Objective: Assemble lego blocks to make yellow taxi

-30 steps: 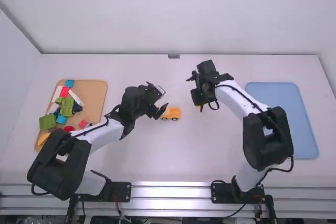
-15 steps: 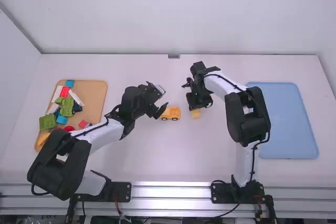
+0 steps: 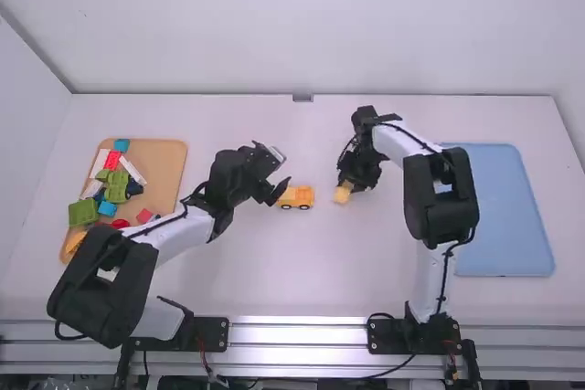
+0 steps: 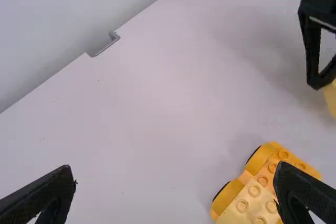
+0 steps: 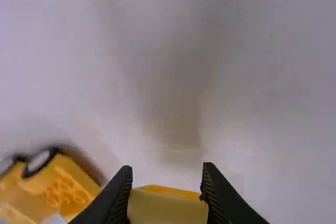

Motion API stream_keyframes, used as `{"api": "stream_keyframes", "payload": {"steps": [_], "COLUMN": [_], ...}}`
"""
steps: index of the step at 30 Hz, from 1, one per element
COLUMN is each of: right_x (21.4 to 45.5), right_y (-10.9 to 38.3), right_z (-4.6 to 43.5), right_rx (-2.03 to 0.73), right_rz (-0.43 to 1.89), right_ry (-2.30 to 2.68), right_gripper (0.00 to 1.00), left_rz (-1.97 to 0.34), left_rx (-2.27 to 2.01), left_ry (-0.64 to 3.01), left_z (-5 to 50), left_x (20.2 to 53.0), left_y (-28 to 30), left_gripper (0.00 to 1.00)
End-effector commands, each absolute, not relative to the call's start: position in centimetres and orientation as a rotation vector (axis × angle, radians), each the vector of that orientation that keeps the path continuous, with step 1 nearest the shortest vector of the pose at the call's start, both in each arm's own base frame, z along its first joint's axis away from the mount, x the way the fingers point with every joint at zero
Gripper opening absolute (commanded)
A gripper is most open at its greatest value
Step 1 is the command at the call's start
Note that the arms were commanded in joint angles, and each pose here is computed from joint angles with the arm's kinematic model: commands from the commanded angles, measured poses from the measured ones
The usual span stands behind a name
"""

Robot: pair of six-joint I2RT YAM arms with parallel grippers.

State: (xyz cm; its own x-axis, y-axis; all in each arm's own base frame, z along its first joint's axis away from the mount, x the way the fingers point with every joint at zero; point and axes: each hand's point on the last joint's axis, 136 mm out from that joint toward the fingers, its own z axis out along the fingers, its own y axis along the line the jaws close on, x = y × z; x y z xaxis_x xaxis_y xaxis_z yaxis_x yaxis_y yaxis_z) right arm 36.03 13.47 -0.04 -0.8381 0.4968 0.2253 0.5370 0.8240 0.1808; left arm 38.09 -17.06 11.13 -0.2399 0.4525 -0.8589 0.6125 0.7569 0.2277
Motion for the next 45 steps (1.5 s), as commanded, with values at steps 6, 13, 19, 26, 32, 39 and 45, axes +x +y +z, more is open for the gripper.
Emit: {"api": "stream_keyframes", "payload": {"steps": [6,13,19,26,32,39,45], "right_x": [34.8,35.1,35.9,35.9,35.7,35.8,35.7], "right_y": [13.0,13.6,13.3,13.1,13.1,13.2,13.4], "right_z": [-1.8,-2.3,-2.4,-2.4,-2.4,-2.4,-2.3], "right_rx": [-1.639,-1.731,-1.831,-1.839,-1.830,-1.771,-1.762], "right_rz": [-0.232,-0.297,-0.304,-0.292,-0.283,-0.307,-0.316], "right_ry": [-2.343,-2.242,-2.185,-2.192,-2.197,-2.243,-2.231], "right_gripper": [0.00,0.00,0.00,0.01,0.05,0.36,0.69], "left_rz": [-0.173,-0.178,-0.175,-0.177,-0.171,-0.171,-0.174], "left_rx": [0.788,0.794,0.792,0.795,0.787,0.787,0.790], "left_ry": [1.863,1.861,1.862,1.863,1.871,1.875,1.874], "left_z": [12.4,12.4,12.4,12.3,12.1,12.1,12.1], "left_x": [38.9,38.8,38.8,38.7,38.8,38.8,38.8], "left_y": [-16.6,-16.8,-16.7,-16.8,-16.4,-16.4,-16.5], "left_gripper": [0.99,0.99,0.99,0.99,0.99,0.99,0.99]}}
